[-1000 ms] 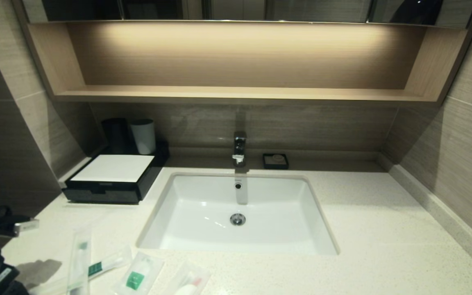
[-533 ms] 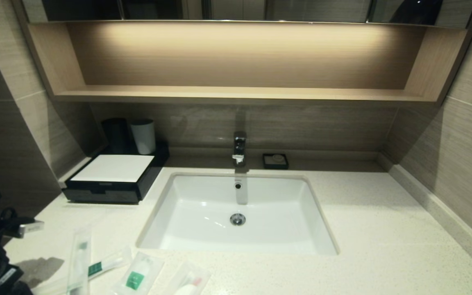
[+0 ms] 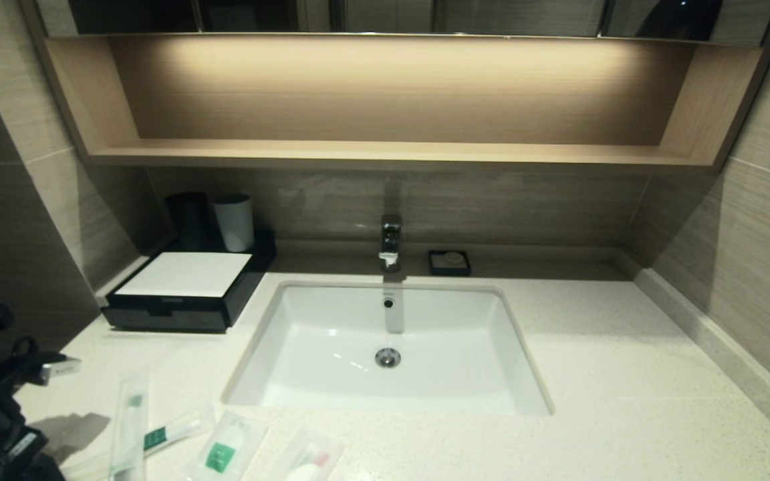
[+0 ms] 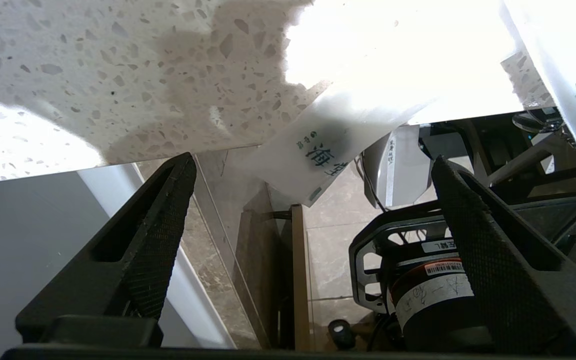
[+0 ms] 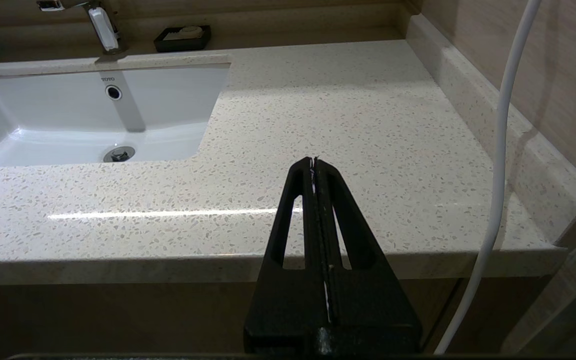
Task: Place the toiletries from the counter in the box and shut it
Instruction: Open the drawer
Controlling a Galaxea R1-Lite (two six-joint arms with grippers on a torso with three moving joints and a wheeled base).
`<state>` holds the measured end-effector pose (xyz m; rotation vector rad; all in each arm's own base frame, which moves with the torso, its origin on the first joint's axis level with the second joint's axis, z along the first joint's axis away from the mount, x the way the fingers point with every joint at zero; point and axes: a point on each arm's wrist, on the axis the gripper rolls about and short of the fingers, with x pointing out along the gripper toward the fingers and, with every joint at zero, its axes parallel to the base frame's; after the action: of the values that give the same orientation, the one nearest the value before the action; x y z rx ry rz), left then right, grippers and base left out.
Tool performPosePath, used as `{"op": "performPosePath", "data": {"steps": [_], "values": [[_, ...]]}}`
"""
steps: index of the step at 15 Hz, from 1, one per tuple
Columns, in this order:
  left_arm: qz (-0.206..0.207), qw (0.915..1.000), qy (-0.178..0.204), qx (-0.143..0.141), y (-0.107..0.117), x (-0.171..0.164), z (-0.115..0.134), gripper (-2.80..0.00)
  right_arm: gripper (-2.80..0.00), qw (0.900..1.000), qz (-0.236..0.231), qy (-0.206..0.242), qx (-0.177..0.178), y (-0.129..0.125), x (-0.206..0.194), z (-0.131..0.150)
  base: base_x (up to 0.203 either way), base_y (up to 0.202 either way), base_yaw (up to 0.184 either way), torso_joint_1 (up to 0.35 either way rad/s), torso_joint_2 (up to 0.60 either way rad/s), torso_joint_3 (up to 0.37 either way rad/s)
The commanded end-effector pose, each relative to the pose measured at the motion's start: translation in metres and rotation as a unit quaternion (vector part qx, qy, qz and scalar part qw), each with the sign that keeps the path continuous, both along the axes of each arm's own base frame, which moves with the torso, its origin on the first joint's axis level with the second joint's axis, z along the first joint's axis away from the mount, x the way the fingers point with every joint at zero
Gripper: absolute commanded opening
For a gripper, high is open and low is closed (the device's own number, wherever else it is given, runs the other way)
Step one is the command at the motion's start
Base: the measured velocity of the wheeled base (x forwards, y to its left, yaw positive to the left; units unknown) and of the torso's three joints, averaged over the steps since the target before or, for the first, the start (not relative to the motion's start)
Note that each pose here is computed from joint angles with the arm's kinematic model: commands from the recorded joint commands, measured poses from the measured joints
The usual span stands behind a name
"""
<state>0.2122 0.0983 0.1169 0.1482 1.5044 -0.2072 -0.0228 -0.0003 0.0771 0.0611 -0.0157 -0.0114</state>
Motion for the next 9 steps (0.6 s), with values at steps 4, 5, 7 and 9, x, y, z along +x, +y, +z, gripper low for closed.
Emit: {"op": "performPosePath", "data": {"steps": [4,5,7,9], "values": [[-0.003,0.9995,-0.031,0.011,-0.001,0.0,0.008,0.0,-2.8,1.0,0.0,0.001,0.0,0.0,0.0,0.0,0.0,0.0,0.0,0.0,0.0,0.0],[0.002,0.9975,-0.068,0.017,0.0,0.003,0.013,0.0,-2.8,1.0,0.0,0.0,0.0,0.0,0.0,0.0,0.0,0.0,0.0,0.0,0.0,0.0],[0.039,0.987,-0.156,0.0,0.005,0.019,0.016,0.0,-2.8,1.0,0.0,0.001,0.0,0.0,0.0,0.0,0.0,0.0,0.0,0.0,0.0,0.0],[0.066,0.9774,-0.201,-0.009,0.01,0.033,0.017,0.0,-2.8,1.0,0.0,0.001,0.0,0.0,0.0,0.0,0.0,0.0,0.0,0.0,0.0,0.0]]}}
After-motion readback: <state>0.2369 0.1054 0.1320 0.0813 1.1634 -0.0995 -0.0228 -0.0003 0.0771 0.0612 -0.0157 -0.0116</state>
